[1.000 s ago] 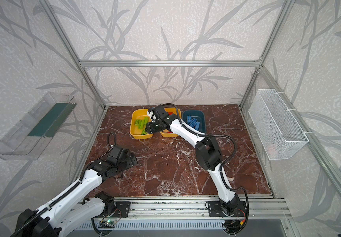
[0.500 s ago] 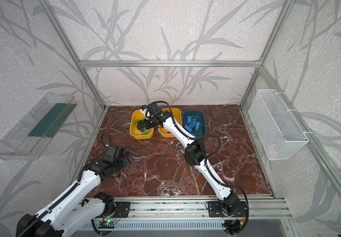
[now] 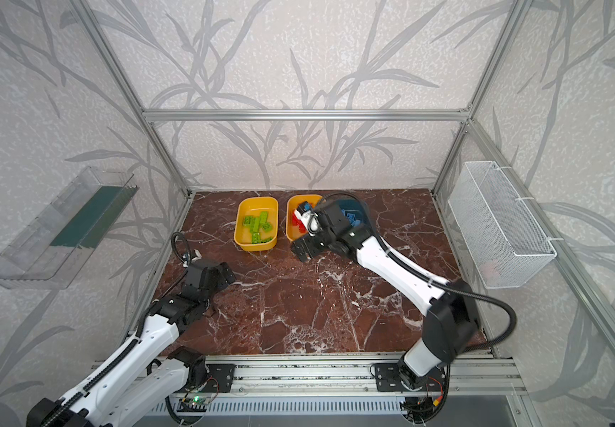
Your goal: Sort the legos into containers by color
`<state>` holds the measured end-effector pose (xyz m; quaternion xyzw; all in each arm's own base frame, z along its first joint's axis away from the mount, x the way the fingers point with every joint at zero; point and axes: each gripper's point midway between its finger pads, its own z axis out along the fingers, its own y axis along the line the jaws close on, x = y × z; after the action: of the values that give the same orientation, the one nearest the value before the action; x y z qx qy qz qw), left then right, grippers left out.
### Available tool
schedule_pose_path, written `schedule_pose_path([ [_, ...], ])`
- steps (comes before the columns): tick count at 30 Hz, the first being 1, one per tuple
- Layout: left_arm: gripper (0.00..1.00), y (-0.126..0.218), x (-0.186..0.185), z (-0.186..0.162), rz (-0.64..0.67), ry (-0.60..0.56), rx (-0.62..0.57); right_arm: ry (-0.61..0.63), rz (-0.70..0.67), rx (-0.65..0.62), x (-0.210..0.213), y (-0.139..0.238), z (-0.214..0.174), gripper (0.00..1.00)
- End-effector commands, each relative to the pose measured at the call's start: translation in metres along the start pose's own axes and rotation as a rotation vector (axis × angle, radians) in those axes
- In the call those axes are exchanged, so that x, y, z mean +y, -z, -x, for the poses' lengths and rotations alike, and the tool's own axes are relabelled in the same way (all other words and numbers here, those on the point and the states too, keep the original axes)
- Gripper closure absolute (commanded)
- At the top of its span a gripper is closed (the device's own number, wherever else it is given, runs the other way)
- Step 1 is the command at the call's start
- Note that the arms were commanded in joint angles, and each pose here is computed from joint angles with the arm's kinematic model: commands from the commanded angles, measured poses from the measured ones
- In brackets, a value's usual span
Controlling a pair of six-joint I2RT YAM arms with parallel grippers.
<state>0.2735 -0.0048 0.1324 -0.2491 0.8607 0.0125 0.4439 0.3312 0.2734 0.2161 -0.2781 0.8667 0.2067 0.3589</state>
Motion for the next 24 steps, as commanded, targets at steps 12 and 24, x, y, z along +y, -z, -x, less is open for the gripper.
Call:
schedule_pose_path([
  [12,0.01,-0.03,-0.018,0.079,0.088,-0.331,-0.311,-0.117,-0.459,-0.144,-0.128,0.049,-0.101,0.01],
  [24,0.01,-0.077,0.022,0.072,0.06,-0.204,-0.336,-0.095,-0.74,-0.354,-0.211,0.063,-0.115,0.01],
])
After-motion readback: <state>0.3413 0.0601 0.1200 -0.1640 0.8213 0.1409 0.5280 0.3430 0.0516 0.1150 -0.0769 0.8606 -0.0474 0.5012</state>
